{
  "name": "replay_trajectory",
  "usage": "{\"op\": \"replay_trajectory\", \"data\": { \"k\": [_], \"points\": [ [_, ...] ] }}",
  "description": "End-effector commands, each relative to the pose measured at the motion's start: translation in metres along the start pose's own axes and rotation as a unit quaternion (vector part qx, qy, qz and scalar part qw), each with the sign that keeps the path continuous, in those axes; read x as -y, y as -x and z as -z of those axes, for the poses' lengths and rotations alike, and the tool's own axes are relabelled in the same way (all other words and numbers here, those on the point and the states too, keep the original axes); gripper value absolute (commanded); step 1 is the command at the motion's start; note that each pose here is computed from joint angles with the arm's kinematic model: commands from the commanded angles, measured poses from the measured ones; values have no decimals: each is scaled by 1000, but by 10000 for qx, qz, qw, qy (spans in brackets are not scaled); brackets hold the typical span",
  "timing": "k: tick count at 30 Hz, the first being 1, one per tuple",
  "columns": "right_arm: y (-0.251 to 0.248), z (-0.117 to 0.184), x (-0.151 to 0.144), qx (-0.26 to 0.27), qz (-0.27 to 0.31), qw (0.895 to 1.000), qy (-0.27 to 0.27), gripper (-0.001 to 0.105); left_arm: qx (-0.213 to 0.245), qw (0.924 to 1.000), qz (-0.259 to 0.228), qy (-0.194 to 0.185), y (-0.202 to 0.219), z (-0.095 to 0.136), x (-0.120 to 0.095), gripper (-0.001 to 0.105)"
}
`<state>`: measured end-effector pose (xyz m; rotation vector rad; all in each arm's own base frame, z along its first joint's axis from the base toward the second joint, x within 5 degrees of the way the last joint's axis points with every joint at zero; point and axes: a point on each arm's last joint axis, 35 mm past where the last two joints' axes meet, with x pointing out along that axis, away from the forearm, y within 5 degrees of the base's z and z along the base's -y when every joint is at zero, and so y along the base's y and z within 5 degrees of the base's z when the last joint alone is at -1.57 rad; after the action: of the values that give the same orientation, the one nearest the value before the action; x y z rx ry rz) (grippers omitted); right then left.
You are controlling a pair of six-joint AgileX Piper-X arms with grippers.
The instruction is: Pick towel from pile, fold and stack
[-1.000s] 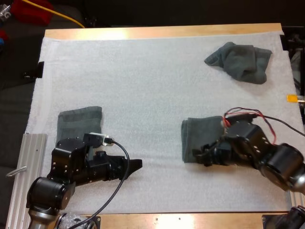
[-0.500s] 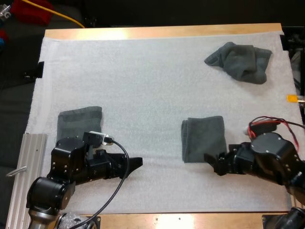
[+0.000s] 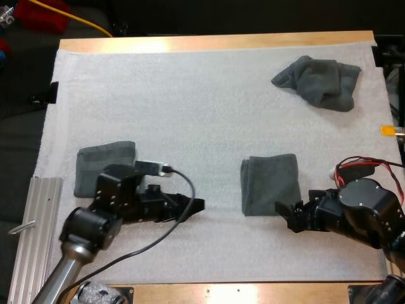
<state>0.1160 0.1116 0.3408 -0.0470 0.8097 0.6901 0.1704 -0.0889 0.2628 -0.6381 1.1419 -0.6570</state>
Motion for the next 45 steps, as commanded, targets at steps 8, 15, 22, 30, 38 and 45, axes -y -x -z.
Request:
{"op": "replay_trajectory", "data": {
  "k": [8, 15, 22, 30, 38, 45],
  "points": [
    [3, -2, 0, 58, 33, 10000, 54, 78, -363, 9993, 3, 74, -56, -11, 0, 71],
    [3, -2, 0, 58, 33, 10000, 54, 78, -270, 9985, 80, 470, -98, -25, -11, 71],
    [3, -2, 0, 58, 33, 10000, 54, 78, -139, 9958, -24, 905, -129, -33, -30, 71],
    [3, -2, 0, 58, 33, 10000, 54, 78, -286, 9929, -169, 1139, -157, -41, -44, 71],
    [3, -2, 0, 58, 33, 10000, 54, 78, -593, 9897, -145, 1294, -180, -55, -47, 71],
    [3, -2, 0, 58, 33, 10000, 54, 78, -1211, 9762, -437, 1746, -203, -33, -30, 71]
  ]
}}
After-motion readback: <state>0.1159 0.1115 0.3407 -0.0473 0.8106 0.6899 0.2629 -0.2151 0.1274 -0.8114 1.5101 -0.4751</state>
